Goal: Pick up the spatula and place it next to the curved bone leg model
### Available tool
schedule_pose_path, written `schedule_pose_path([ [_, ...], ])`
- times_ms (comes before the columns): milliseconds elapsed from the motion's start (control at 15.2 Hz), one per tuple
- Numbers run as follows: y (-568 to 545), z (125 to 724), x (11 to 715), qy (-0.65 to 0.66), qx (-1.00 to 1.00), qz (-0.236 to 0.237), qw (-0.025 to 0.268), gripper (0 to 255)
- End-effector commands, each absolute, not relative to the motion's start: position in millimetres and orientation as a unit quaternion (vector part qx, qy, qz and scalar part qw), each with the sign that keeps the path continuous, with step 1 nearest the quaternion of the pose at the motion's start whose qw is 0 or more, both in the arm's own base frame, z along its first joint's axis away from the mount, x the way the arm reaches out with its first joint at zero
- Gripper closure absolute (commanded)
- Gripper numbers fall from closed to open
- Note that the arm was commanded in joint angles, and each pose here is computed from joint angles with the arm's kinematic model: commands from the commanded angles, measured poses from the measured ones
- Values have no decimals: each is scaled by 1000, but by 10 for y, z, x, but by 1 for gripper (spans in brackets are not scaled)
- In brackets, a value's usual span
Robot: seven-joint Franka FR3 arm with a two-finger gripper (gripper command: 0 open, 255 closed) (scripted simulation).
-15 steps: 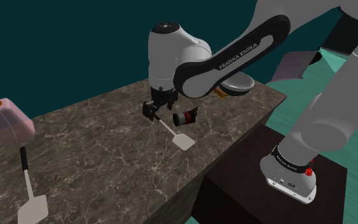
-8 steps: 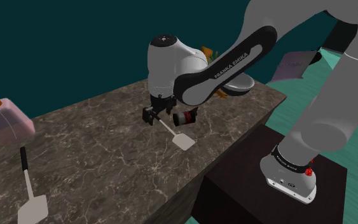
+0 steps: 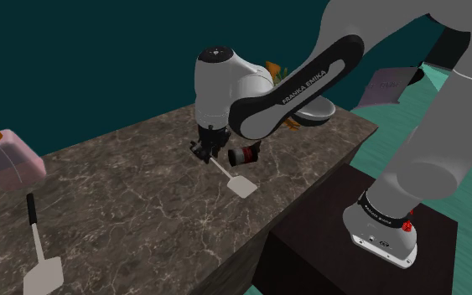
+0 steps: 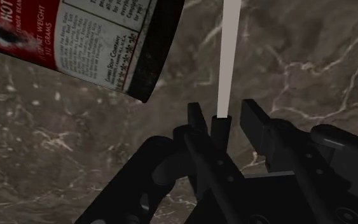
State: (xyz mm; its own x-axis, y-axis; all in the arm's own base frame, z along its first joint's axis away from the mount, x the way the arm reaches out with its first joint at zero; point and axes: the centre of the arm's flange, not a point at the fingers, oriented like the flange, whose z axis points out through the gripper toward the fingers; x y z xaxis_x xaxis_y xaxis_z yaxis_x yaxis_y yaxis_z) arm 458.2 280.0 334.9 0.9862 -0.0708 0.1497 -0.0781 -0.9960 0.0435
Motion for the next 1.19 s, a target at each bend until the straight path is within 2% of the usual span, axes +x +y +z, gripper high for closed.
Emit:
schedule_pose_path([
  [0,2800,3349,4582,-37,996,74,25,255],
  [462,2800,3349,4582,-37,996,74,25,255],
  [1122,2800,3877,4582,-37,996,74,25,255],
])
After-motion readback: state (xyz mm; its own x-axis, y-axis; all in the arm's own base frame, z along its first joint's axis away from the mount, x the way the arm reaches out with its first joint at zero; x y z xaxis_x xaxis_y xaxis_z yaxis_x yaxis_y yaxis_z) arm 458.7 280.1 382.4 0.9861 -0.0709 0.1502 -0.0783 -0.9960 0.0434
